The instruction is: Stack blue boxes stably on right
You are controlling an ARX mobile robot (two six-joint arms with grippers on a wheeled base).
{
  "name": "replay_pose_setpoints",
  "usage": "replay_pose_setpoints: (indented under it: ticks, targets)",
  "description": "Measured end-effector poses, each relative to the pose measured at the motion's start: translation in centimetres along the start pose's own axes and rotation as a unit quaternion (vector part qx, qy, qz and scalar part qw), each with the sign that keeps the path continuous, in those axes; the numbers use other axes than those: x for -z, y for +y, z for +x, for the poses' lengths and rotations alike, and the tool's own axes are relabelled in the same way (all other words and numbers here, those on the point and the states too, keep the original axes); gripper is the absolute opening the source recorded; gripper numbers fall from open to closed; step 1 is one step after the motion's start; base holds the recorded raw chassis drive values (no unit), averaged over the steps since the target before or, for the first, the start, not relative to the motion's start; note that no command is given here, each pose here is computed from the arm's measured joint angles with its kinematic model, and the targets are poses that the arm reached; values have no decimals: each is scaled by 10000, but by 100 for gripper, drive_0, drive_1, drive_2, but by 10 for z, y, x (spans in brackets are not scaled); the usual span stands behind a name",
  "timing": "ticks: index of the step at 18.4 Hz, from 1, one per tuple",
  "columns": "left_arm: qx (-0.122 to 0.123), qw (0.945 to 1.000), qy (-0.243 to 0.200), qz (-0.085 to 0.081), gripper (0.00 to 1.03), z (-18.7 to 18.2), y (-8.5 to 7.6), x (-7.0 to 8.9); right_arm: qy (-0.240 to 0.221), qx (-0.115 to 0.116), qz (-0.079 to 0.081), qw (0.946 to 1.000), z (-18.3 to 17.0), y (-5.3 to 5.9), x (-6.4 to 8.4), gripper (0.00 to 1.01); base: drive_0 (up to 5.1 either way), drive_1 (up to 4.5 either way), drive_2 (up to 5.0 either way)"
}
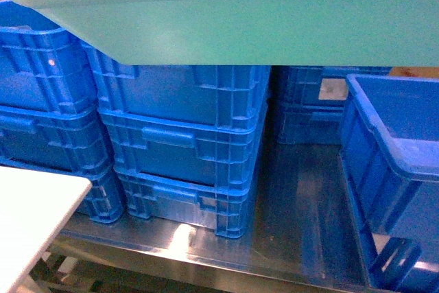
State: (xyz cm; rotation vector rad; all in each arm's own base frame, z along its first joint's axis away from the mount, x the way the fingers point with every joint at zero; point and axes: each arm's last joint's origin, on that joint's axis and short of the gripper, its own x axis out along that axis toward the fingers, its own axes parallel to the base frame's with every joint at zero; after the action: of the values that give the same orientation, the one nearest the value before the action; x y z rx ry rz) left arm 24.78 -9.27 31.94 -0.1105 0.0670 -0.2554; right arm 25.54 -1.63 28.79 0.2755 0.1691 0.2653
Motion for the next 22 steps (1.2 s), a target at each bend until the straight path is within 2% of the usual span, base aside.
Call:
replay_pose_setpoints:
  ticks: [13,22]
  targets:
    - [11,10000,-8,-1,2,0,0,0,4,22,10,10000,-1,-1,0,7,-64,-64,-64]
    - [12,10000,-21,-3,2,0,0,-1,-10,3,14,10000,-1,-1,-1,7,450,-245,-245]
